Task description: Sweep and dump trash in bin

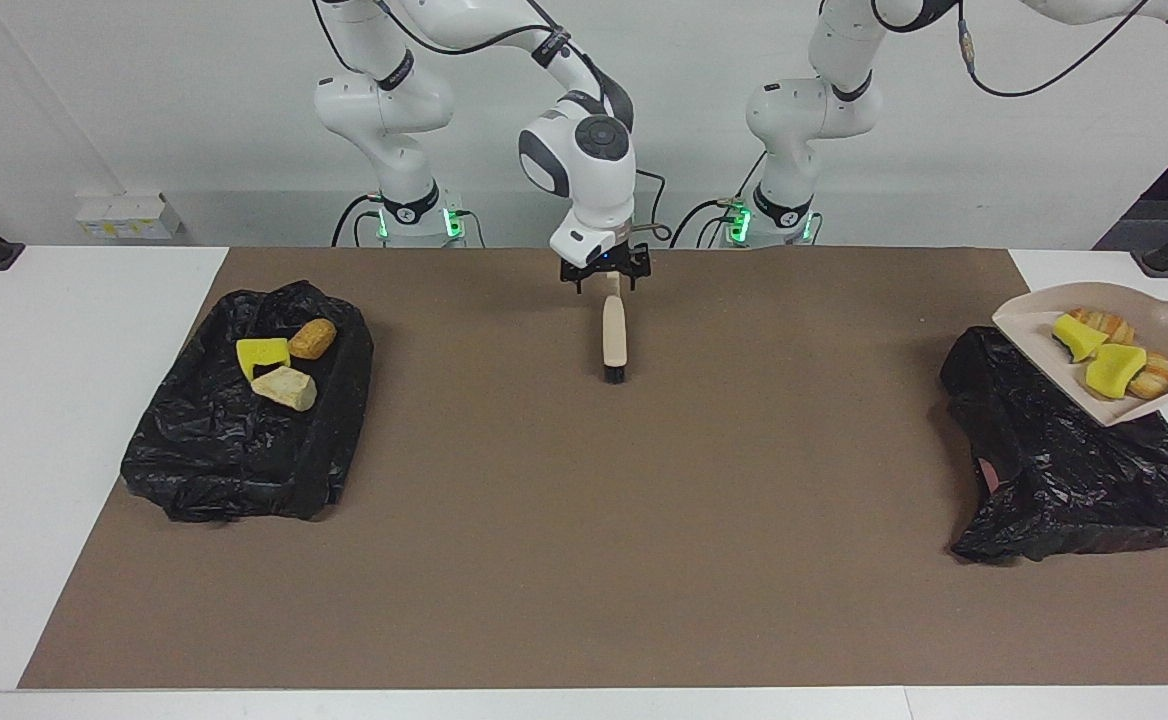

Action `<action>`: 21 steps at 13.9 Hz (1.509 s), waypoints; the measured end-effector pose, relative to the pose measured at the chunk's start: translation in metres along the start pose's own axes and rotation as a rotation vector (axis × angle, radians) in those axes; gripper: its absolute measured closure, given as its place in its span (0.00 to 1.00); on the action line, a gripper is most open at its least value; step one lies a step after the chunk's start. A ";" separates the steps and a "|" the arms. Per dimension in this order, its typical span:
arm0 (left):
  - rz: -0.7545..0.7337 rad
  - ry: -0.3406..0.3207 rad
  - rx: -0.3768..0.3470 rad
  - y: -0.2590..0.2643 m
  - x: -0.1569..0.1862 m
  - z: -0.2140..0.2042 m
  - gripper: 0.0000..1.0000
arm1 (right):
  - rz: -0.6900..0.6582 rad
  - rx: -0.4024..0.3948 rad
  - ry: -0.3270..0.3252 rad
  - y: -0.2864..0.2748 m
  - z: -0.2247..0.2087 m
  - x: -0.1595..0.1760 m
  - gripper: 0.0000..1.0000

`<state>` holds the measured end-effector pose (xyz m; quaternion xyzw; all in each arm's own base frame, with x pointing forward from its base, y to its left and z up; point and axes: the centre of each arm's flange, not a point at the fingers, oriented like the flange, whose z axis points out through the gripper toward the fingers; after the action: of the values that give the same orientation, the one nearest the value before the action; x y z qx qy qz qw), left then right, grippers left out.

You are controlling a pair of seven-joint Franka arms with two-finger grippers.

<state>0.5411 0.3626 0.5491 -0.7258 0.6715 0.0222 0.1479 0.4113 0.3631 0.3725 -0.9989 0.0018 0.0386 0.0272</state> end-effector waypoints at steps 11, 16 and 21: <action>0.416 -0.477 -0.168 -0.052 0.053 0.001 0.68 | -0.101 -0.051 0.144 0.245 -0.129 0.150 0.00; 0.406 -0.595 -0.208 -0.060 0.088 -0.047 0.68 | -0.010 -0.064 0.103 0.309 -0.202 0.136 0.00; 0.250 -0.675 -0.130 -0.061 0.099 -0.091 0.68 | -0.013 -0.060 0.068 0.351 -0.265 0.095 0.00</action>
<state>0.5954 0.2483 0.6244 -0.5976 0.6657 0.3209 0.3110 0.5241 -0.0023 0.6104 -1.0000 -0.0049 0.0048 -0.0026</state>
